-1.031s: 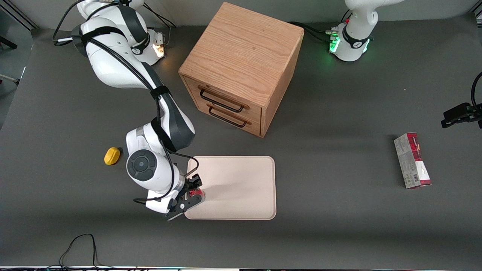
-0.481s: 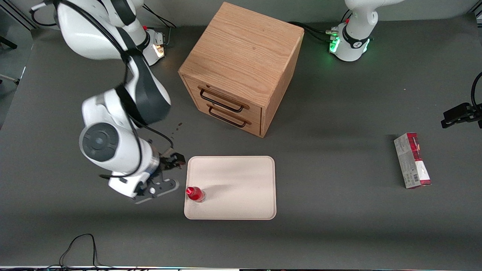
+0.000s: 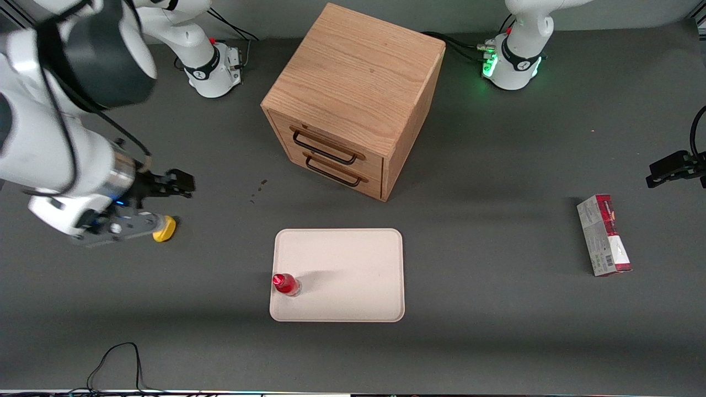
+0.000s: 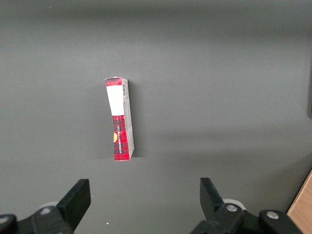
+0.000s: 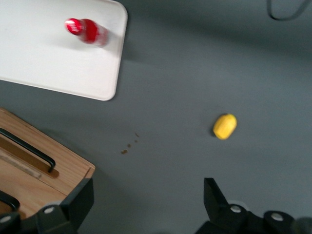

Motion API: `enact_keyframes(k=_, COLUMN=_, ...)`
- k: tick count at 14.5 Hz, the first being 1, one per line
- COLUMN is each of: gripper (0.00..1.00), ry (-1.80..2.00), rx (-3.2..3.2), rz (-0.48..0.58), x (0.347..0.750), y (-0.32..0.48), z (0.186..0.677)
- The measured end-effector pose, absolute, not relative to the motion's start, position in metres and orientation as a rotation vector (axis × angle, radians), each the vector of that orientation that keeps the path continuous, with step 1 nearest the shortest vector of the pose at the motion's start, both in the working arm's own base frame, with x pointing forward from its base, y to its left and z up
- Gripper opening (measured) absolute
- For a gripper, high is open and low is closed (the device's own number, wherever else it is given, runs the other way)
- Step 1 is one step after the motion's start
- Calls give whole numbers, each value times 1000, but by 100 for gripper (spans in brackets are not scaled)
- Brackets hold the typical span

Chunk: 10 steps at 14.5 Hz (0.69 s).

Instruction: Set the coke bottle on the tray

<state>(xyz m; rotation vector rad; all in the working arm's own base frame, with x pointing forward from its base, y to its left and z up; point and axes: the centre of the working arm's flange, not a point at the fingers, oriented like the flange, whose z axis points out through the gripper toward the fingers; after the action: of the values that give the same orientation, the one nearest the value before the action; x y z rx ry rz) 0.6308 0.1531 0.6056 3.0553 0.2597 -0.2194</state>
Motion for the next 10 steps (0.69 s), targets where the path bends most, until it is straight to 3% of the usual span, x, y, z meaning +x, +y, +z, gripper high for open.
enact_keyframes(k=5, gripper=100, ry=43, rx=3124, rz=-122, x=595, y=47, z=620)
enact_keyframes(k=10, gripper=100, ry=-89, rx=3146, rz=2, x=570, y=-7, z=620)
